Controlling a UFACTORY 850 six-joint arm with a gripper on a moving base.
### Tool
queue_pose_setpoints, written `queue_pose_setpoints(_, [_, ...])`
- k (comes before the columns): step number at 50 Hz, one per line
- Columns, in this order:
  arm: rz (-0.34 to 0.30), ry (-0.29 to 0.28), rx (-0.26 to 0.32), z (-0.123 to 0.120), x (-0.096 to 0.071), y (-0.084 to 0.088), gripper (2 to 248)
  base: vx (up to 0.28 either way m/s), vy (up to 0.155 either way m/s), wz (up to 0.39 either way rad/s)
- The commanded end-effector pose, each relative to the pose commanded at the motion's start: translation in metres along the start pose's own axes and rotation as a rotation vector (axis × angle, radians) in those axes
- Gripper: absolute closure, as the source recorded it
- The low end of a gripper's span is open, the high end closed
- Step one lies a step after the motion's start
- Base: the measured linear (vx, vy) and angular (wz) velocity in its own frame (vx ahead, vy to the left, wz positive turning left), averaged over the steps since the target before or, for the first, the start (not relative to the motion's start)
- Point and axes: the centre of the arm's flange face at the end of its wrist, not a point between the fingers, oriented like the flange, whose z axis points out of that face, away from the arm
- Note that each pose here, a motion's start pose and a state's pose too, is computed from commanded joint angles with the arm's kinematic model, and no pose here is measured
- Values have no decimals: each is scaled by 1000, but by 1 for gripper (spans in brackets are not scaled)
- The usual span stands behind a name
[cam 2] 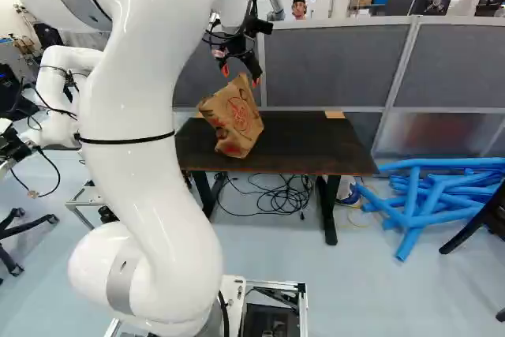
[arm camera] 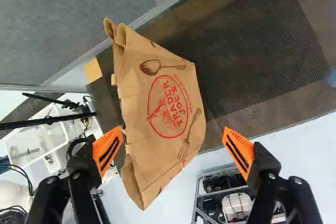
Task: Pick up the bag on the ground and place it on the table
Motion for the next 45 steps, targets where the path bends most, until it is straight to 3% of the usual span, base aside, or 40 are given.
queue_pose_setpoints(45, [0, 0, 0, 0, 0, 0, 3, -100, 1, 8])
